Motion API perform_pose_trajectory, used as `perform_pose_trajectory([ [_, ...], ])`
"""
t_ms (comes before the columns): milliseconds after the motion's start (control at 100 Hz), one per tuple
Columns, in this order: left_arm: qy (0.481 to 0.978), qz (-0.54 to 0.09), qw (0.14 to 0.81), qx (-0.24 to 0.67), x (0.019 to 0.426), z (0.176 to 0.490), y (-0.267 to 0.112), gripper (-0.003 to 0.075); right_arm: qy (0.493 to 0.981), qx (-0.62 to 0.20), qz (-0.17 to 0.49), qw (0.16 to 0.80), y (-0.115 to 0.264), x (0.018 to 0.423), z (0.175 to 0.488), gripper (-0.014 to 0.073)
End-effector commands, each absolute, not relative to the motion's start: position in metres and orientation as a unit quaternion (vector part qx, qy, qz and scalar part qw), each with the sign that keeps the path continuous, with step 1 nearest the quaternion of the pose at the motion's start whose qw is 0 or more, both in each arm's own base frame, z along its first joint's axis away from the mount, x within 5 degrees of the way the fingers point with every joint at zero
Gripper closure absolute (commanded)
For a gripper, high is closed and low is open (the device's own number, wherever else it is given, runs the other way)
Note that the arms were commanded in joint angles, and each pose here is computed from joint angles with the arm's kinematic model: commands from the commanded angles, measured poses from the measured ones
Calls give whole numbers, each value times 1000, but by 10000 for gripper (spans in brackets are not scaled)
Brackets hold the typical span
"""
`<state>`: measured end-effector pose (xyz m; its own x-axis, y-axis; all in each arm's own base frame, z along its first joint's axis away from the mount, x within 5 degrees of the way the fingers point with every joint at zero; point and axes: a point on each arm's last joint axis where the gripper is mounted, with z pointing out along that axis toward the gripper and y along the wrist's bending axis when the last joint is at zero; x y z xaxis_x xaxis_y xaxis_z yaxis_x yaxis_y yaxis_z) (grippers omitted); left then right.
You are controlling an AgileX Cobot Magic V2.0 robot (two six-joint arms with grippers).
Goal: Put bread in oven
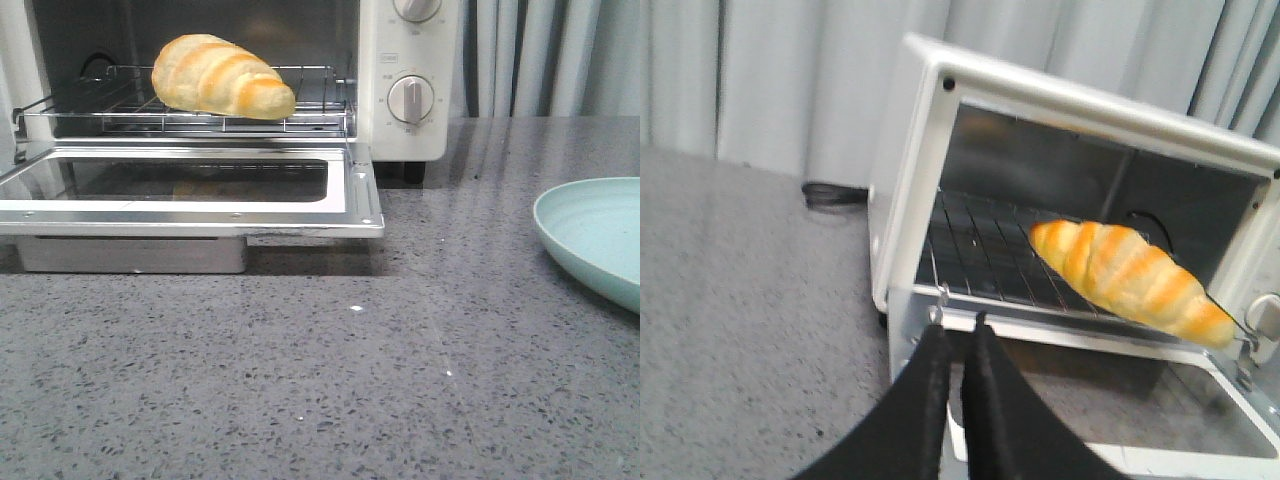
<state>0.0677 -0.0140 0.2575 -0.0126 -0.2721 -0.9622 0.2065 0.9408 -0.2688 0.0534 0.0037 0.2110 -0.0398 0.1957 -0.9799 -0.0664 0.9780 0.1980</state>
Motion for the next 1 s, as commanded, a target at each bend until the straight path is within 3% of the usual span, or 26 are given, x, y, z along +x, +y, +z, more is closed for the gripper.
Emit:
perform_pose_trajectory([
  [0,644,-156,748,-30,62,268,-10,740,673,41,97,732,4,50,227,639],
  [340,645,-44,760,-72,54,250,3,740,673,41,97,732,4,50,227,639],
  [690,652,-48,753,-80,53,215,3,740,673,41,97,732,4,50,227,639],
  [990,651,-69,755,-48,54,211,-1,740,673,41,97,732,4,50,227,639],
])
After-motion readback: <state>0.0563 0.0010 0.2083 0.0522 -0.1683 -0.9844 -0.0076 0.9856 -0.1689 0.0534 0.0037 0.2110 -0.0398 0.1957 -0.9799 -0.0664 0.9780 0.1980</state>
